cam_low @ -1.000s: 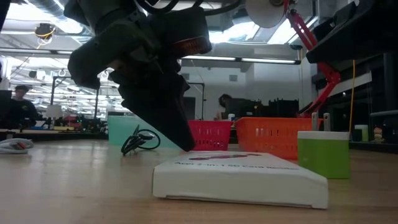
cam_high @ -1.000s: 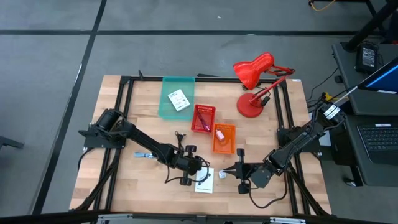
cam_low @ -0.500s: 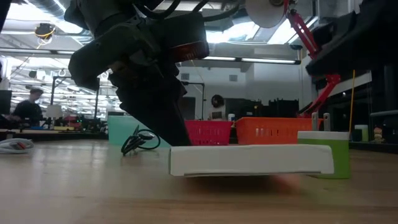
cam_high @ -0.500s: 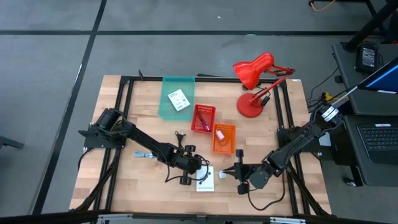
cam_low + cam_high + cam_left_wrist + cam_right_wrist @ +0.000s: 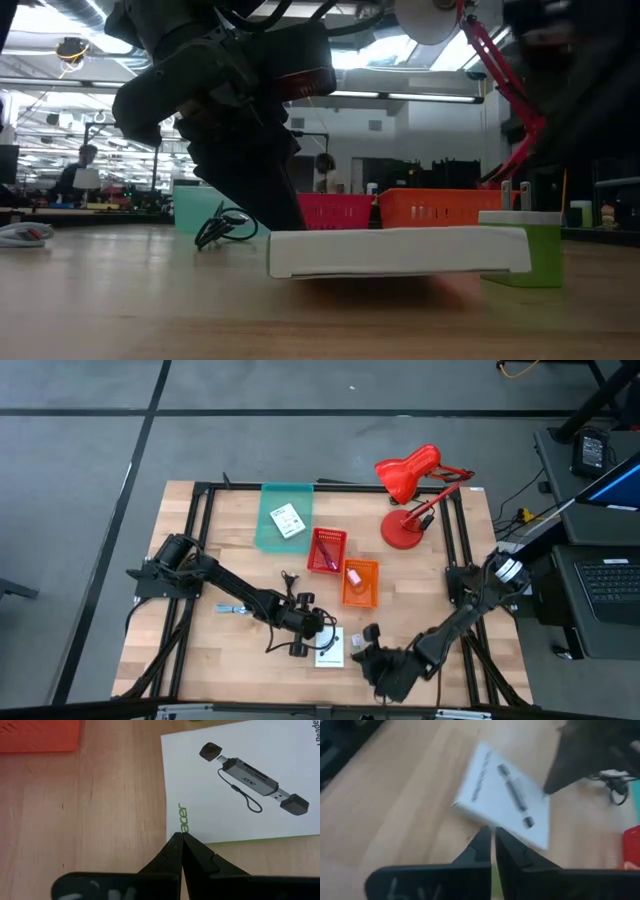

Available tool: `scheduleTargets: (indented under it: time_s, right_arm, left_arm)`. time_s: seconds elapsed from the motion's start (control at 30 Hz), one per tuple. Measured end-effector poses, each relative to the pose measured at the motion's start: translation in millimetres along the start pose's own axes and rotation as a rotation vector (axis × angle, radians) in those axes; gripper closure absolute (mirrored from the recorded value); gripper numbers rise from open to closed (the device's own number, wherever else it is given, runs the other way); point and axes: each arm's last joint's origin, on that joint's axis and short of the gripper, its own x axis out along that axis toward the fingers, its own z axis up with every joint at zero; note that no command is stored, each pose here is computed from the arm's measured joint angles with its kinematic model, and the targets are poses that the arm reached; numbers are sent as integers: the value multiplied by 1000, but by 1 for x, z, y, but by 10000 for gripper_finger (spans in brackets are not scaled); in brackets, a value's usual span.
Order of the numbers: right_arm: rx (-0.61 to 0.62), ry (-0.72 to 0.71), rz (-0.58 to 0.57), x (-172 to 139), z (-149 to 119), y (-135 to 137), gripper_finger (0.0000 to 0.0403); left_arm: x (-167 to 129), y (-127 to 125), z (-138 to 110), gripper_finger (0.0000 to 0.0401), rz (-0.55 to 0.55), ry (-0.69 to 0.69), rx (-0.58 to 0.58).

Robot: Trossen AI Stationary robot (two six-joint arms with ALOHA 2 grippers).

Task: Pick and place items into bin
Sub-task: Put the left white card reader box into the blue bin

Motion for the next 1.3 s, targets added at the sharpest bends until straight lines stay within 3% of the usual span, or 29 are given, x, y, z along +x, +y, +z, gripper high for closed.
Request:
scheduleTargets:
  time_s: [0.23, 0.6, 1.0, 1.3]
  right_arm:
    - [-74, 81, 38, -6, 15, 29, 335]
    - [-77, 57, 6, 17, 19, 26, 242]
    - [-206, 68, -113, 44, 4, 36, 234]
    - [-217, 74, -127, 49, 0, 39, 234]
  left_arm:
    - [0, 0, 0, 400, 1, 0, 0]
    - [0, 0, 0, 400, -3, 4, 9]
    - [0, 0, -1, 400, -10, 6, 10]
    - [1, 0, -1, 400, -11, 5, 11]
